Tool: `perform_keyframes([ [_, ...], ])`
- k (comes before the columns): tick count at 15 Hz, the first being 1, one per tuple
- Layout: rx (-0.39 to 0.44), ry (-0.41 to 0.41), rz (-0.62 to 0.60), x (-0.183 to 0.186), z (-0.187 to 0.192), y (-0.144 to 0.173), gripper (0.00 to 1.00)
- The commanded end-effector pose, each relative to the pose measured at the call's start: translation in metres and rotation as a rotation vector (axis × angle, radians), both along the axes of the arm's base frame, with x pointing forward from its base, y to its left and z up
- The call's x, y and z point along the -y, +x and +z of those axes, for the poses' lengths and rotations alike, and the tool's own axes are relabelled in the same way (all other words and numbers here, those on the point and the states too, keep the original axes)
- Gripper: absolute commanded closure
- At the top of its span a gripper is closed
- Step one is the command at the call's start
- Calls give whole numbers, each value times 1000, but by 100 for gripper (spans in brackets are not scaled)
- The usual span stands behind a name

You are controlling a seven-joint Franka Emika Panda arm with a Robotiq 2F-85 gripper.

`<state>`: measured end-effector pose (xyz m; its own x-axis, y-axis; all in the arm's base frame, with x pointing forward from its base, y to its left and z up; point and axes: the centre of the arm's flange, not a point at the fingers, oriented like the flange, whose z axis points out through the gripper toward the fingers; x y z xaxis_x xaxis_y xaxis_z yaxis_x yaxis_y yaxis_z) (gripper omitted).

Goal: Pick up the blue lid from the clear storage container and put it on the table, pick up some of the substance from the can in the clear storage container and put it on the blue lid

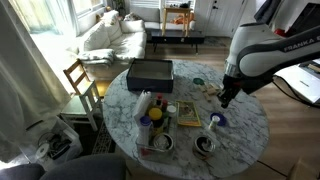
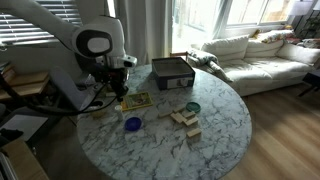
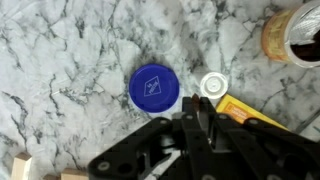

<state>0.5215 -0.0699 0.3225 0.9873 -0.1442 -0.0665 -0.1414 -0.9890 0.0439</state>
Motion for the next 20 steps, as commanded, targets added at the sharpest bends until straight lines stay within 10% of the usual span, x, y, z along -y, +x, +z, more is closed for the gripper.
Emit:
perform_keyframes([
  [1,70,29,-80,23,-37,-3,97],
  [20,158,64,-275,60,-122,-11,97],
])
